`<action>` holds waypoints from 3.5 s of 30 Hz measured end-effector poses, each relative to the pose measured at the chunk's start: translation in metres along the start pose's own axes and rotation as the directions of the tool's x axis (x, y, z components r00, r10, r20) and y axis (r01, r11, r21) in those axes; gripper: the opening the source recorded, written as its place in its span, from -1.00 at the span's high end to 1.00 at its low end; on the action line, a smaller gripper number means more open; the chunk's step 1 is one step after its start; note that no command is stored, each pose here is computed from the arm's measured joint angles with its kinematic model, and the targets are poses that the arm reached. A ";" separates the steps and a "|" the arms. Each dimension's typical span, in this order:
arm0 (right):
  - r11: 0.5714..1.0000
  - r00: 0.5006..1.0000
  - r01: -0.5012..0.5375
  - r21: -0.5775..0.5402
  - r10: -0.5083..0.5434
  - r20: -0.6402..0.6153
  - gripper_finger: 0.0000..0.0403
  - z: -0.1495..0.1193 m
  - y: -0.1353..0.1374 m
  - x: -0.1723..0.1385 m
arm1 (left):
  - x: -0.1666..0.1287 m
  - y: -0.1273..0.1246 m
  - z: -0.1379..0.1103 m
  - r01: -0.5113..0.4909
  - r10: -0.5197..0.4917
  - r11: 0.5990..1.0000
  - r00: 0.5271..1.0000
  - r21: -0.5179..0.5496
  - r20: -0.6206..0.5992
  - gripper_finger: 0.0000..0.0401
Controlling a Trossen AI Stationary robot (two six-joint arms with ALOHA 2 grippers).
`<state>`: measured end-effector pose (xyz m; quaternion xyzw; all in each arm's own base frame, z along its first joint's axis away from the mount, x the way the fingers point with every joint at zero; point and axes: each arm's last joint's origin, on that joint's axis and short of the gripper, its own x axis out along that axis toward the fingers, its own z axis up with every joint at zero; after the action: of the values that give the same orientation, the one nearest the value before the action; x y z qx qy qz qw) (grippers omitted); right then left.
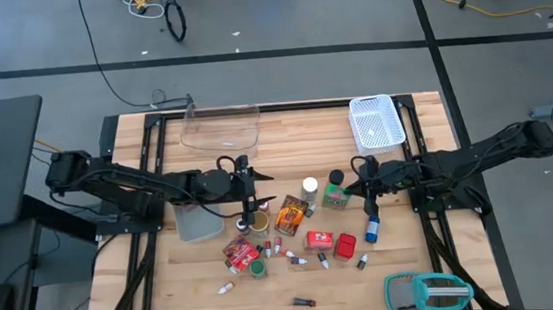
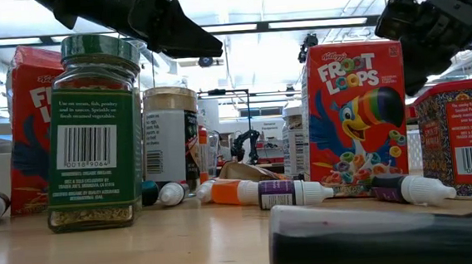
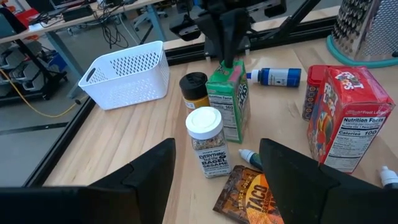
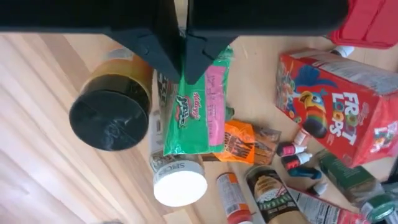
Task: Pick & Place Kitchen Items
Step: Put the green cereal box into the gray bin
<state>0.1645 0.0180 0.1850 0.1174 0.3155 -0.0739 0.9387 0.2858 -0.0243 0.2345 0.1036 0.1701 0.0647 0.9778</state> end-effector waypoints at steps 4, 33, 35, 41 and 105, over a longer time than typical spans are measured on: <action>0.997 0.996 -0.068 -0.036 0.070 0.055 0.90 0.006 0.004 0.000 | 0.000 0.000 0.000 0.000 0.000 1.000 1.000 0.000 0.000 -0.21; 0.936 0.976 -0.132 -0.326 0.180 0.120 0.92 0.112 0.049 0.021 | 0.000 0.004 0.029 -0.008 0.009 1.000 0.998 -0.009 0.061 -0.21; 0.934 0.977 -0.141 -0.329 0.186 0.109 0.91 0.120 0.054 0.028 | -0.001 0.006 0.038 -0.004 0.004 1.000 0.999 -0.011 0.036 -0.21; 0.955 0.984 -0.131 -0.267 0.158 0.079 0.93 0.141 0.060 0.055 | -0.004 0.008 0.056 0.032 -0.035 0.996 0.999 -0.084 -0.035 -0.21; 0.927 0.982 0.035 -0.374 0.037 0.184 -0.08 0.163 0.053 0.082 | -0.062 0.026 0.053 -0.079 0.008 0.954 0.971 -0.288 -0.240 0.94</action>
<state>0.3341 0.0206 0.2705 -0.0715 0.2337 -0.0225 0.9694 0.2442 -0.0187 0.3093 -0.0483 0.2710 0.1230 0.9535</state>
